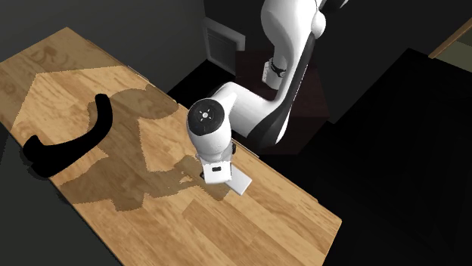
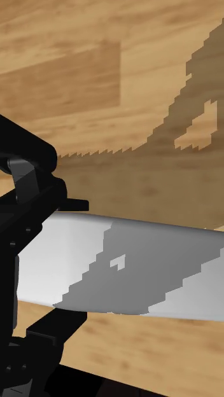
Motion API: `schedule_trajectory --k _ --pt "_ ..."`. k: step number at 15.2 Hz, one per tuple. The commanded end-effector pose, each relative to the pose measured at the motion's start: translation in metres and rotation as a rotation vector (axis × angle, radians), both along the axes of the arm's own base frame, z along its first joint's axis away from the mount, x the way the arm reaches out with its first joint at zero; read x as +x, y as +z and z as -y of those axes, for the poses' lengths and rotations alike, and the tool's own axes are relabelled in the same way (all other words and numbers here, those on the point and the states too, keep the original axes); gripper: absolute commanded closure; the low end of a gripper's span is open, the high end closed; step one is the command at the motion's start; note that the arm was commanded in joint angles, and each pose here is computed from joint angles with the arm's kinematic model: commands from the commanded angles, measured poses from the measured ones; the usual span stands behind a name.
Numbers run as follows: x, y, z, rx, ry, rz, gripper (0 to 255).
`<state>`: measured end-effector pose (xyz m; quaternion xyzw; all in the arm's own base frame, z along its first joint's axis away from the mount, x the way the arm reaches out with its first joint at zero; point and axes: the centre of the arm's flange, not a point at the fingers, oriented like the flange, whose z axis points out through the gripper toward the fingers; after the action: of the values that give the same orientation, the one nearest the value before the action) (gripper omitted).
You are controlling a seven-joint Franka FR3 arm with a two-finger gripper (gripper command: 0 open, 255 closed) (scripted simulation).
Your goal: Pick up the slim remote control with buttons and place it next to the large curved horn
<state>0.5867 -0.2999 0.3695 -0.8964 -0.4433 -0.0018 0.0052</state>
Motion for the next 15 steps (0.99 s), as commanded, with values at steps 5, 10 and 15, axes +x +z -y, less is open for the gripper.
schedule_trajectory --k 5,10,15 --pt "-0.001 0.032 0.0 0.0 0.0 0.0 255" --pt "-0.001 0.058 0.0 0.0 0.0 0.0 255" --pt "-0.001 0.085 0.0 0.0 0.0 0.0 255"
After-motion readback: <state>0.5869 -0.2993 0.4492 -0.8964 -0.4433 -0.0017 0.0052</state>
